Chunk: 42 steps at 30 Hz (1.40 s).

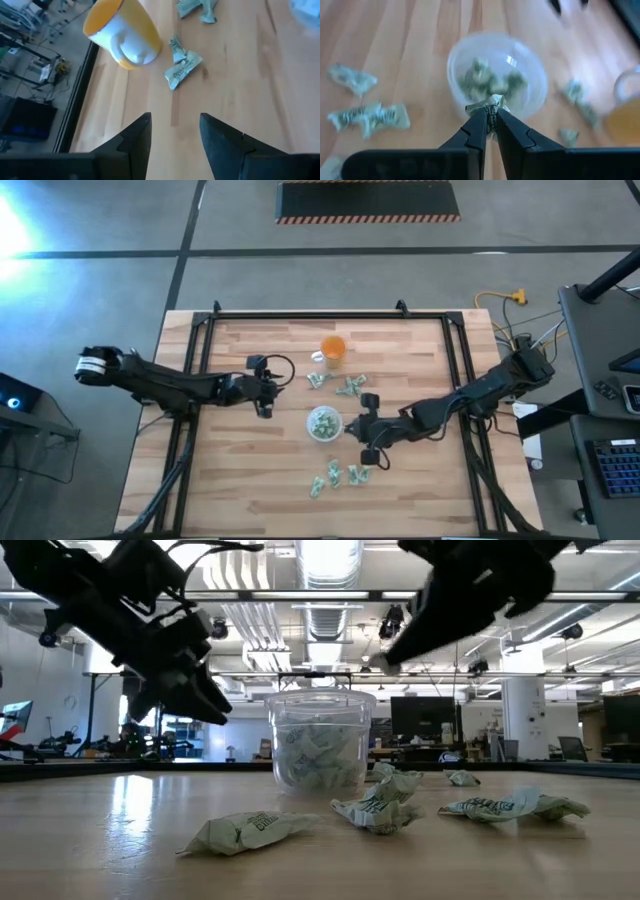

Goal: Pick and place Stevia / Truvia into bins
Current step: Put the green stevia packet into the transparent container

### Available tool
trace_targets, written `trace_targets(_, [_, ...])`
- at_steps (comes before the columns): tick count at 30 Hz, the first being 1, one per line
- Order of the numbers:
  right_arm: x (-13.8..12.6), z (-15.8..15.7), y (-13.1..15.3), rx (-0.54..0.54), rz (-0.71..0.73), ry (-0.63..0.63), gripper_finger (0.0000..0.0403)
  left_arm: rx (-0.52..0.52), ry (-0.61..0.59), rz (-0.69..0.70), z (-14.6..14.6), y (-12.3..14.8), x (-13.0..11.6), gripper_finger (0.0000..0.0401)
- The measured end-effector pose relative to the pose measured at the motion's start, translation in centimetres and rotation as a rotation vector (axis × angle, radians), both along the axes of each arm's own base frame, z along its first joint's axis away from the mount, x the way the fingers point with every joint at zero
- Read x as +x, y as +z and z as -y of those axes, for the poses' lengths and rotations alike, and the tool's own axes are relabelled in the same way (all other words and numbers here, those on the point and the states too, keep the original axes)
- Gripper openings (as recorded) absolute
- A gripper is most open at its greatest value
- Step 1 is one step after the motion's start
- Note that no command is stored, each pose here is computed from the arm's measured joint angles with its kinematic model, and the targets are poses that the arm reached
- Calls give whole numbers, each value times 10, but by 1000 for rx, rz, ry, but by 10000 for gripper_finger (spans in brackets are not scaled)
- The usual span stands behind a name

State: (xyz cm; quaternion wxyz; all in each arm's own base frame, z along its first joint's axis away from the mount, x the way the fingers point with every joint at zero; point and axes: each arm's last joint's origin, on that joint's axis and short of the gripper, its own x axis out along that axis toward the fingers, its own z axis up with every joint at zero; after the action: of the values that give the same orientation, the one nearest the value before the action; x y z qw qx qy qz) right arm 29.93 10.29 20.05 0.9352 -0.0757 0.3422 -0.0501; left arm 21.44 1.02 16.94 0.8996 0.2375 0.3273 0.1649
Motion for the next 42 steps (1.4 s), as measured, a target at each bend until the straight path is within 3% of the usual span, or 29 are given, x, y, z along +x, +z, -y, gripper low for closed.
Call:
trace_targets(7, [17,8,13,-74,132,54,31,13,23,32,-7,-12,11,151])
trace_targets(13, [23,23,10,-62,129,10,37,14,31,-13,-10,-23,17,151])
trace_targets(27, [25,30,8,-29,116,19,141,11,37,9,-11,-22,22,151])
trace_targets(34, [12,33,-2,11,-54,-52,155,-6,37,96,-18,-16,30,151])
trace_targets(42, [-4,32,-5,125,-243,-163,144,-139,-79,113,-47,-11,50,151])
